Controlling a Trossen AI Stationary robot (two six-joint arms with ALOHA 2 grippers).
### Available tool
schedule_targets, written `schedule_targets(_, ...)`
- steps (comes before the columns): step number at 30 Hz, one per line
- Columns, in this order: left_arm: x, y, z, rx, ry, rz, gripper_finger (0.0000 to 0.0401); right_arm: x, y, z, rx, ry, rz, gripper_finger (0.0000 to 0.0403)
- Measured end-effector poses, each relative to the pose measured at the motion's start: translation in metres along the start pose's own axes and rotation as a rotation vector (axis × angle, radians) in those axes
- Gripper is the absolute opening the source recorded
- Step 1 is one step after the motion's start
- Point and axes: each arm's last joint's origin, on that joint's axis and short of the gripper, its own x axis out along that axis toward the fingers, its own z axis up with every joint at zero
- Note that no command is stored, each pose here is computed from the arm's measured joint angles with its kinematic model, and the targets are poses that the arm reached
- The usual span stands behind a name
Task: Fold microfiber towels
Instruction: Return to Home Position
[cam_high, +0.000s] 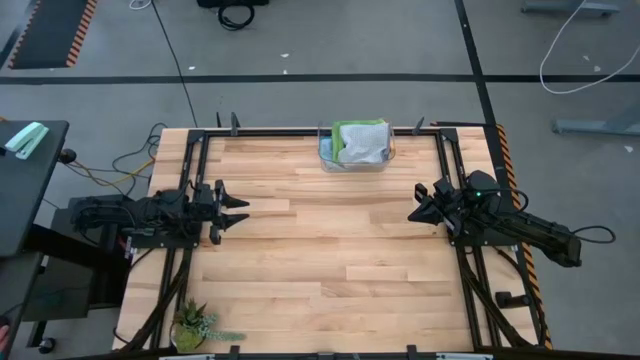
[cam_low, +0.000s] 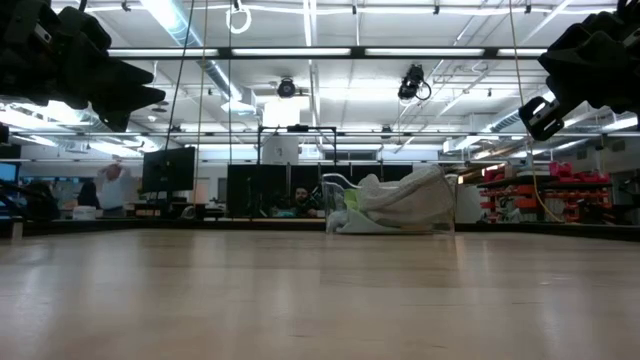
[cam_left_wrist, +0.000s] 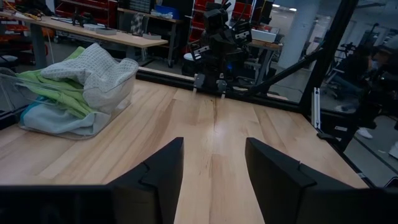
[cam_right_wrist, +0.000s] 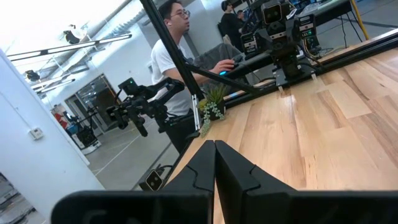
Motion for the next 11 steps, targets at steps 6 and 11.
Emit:
schedule_targets(6, 0.0, 0.0, 0.0, -0.001, 0.0, 0.0, 0.0177, 0.0, 0.0, 0.0, 0.0, 0.0, 0.0, 0.0016)
schedule_targets(11, 0.0, 0.0, 0.0, 0.0, 0.0, 0.0, 0.0181, 0.0, 0.0, 0.0, 0.0, 0.0, 0.0, 0.0016)
